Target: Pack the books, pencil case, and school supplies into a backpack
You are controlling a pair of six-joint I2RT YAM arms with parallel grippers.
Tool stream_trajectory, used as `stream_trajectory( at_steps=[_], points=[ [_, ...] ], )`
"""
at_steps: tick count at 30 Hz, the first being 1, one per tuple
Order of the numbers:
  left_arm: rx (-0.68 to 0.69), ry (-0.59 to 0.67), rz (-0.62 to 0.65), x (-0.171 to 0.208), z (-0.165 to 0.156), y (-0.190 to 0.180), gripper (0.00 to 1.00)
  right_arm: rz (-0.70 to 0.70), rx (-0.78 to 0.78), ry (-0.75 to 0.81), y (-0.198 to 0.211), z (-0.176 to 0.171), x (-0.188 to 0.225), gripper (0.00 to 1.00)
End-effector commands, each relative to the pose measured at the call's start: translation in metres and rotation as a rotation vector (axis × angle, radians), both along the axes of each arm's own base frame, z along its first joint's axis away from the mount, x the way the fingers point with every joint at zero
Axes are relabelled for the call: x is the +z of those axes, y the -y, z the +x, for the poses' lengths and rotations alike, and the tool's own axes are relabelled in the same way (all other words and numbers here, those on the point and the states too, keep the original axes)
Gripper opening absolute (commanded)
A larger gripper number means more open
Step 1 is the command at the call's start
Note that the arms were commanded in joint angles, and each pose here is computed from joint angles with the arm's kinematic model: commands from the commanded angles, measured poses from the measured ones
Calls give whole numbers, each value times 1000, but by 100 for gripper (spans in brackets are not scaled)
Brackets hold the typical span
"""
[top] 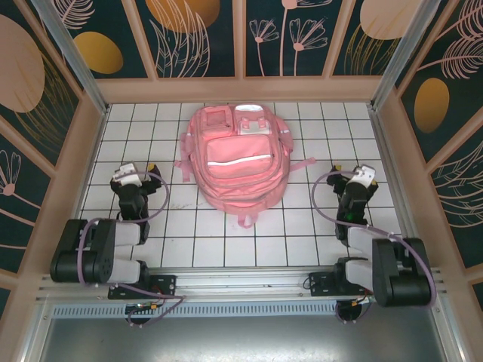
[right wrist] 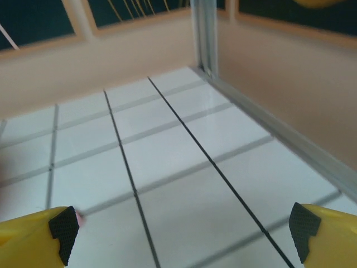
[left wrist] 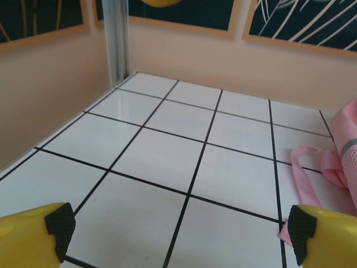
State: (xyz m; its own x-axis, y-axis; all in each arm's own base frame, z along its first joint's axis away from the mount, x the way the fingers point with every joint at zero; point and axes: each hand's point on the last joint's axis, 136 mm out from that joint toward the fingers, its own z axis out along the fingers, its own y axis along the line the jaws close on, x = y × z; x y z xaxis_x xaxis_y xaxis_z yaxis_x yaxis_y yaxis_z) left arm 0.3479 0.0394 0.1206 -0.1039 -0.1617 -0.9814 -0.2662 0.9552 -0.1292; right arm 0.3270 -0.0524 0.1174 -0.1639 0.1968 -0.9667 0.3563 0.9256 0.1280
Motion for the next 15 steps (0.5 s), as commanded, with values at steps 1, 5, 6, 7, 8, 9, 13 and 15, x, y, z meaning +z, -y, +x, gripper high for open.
stream_trajectory(
  at_steps=[1, 5, 6, 7, 8, 9, 13, 15],
  points=[
    [-1, 167, 32, 29, -1, -3, 99, 23, 87, 175, -9, 11, 34, 99],
    [-139, 28, 69, 14, 29, 19, 99, -27, 185, 181, -23, 24, 23, 99],
    [-135, 34, 71, 15, 30, 19, 99, -33, 181, 187, -22, 26, 19, 99],
    [-137, 25, 70, 13, 30, 19, 99, -37, 196, 161, -24, 31, 13, 99],
    [-136, 28, 70, 14, 31, 19, 99, -27, 237, 79, -30, 41, 2, 99],
    [-135, 27, 70, 13, 31, 18, 99, -42, 294, 83, -39, 50, 6, 99],
    [-136, 24, 69, 13, 31, 19, 99, -29, 318, 73, -41, 51, 4, 99],
    [-135, 23, 69, 13, 31, 19, 99, -31, 318, 73, -41, 51, 4, 99]
  ],
)
